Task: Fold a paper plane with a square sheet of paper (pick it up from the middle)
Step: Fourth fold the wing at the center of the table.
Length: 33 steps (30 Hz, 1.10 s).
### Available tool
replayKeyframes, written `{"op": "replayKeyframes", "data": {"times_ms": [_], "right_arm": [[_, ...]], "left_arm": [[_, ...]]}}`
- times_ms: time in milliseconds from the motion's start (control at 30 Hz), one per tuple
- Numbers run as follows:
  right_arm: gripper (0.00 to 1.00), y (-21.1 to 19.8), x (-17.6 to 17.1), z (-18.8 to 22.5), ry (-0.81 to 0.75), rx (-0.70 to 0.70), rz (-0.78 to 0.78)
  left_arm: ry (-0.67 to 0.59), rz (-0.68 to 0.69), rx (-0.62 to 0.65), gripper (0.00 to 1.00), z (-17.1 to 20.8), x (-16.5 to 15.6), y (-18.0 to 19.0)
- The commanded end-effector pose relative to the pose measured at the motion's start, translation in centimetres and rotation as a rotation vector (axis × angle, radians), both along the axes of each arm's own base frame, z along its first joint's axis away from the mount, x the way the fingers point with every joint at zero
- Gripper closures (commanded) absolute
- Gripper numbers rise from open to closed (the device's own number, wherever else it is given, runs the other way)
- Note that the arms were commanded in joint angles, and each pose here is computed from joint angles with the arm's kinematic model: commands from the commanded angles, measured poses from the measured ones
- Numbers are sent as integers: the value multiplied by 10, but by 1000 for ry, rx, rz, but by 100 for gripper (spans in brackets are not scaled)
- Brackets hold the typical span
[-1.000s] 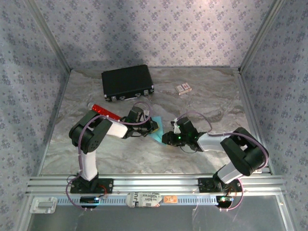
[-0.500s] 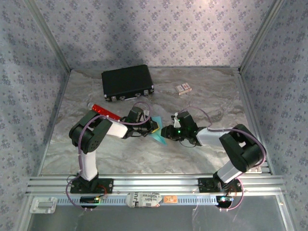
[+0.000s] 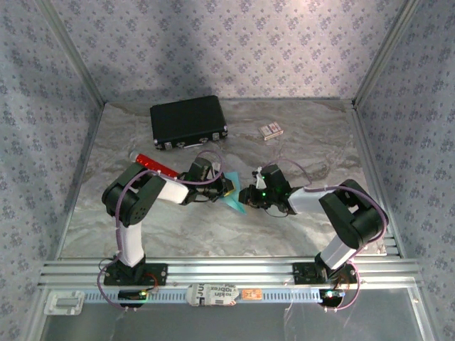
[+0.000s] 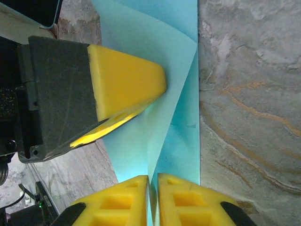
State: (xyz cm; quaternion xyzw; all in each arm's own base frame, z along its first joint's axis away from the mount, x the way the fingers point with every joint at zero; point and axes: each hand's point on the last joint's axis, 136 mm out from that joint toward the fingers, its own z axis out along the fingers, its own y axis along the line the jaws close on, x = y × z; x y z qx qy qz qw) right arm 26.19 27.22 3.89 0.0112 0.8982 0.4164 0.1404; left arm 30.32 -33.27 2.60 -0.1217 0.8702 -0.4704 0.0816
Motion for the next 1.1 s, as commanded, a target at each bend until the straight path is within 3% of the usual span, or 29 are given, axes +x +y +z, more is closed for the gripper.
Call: {"op": "replayKeyframes", "data": {"times_ms": [0,567,1067], "right_arm": [[88,-3,-9,-9,42,9,6],[82,-5,-23,-14,53,-6,35],[91,-13,-43,-30,98,-19,40]], "left_arm": [[60,3,51,96,-22,-11,11],[70,10,52,96,-25,-12,12],[75,24,60,97,-28,-12,15]]}}
